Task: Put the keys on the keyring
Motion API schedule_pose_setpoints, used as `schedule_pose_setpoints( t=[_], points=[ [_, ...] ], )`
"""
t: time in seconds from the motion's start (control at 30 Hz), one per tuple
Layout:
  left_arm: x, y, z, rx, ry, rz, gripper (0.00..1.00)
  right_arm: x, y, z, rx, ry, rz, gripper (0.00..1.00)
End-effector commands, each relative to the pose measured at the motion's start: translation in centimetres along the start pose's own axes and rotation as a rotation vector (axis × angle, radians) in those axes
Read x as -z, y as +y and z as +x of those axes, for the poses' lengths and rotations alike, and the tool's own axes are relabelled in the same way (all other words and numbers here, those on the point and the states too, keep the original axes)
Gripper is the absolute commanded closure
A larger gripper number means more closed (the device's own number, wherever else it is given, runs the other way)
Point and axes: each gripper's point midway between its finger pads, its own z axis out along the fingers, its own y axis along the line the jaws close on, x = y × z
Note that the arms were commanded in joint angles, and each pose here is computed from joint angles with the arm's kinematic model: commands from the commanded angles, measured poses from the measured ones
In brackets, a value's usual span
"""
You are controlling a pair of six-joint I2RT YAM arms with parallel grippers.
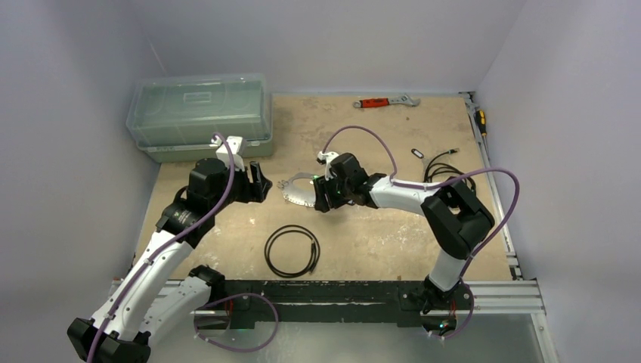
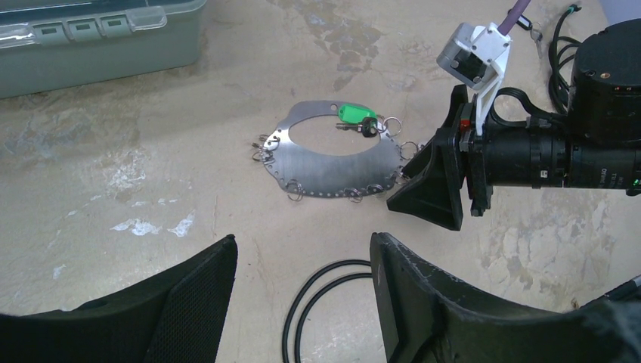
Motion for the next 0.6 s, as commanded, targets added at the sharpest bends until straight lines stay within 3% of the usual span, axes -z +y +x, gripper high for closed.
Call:
schedule_pose_setpoints(
  t=[0.0,0.37,0.57],
  points=[
    [-0.1,-0.2,-0.6,-0.011,-0.021,0.016,0.36,1.1,2.9,-2.6,0.048,-0.064,-0.079,0.43],
    [-0.1,-0.2,-0.5,-0.011,-0.021,0.014,0.36,0.8,2.4,-1.7,0.089,-0.038,-0.029,0.4],
    [0.0,-0.3,-0.7,-0.012,-0.026,0.018,0.36,2.9,1.0,-2.1,0.12,-0.092,0.047,0.38]
  ],
)
